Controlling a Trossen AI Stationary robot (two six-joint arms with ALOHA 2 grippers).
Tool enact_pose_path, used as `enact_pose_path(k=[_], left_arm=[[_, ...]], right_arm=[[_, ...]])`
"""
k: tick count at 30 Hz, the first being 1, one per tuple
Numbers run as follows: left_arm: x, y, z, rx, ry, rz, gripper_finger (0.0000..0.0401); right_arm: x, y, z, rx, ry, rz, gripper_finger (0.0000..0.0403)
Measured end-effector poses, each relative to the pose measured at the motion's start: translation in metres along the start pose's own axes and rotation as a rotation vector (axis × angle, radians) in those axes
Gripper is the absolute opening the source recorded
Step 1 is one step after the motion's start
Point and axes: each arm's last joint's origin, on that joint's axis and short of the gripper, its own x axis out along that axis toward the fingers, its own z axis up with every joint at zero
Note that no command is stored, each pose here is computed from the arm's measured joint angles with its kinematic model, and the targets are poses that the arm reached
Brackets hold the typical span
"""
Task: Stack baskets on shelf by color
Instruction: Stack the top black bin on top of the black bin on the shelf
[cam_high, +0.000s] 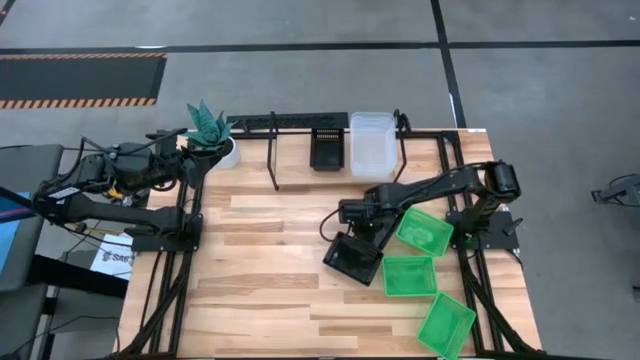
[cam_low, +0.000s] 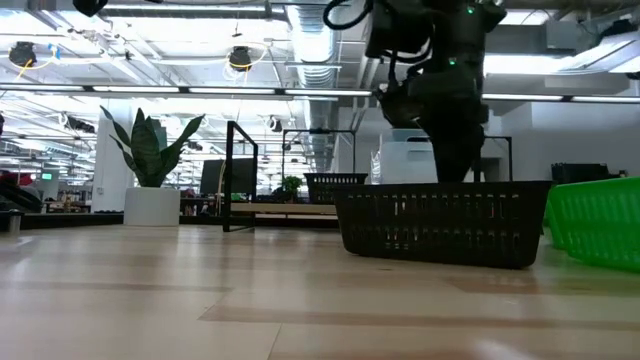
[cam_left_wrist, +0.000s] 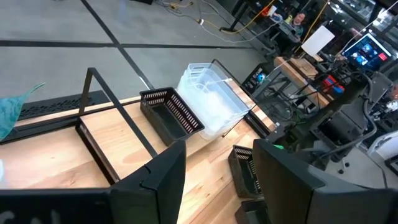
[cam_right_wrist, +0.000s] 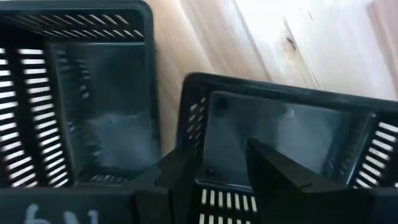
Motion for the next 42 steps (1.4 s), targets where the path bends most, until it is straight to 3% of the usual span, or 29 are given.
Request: enact_pose_path(k=[31,42], left_arm=[[0.000,0.000,0.000,-0.001,-0.001,0.007,0.0173],[0.000,0.001,-0.001,0.001,0.014,0.013,0.0173]], right_arm=[[-0.002,0.028,-0.020,-0.100,-0.046,-0.014,0.0164],[0.021,0.029,-0.003,-0.078,-0.122,-0.056,0.0163]])
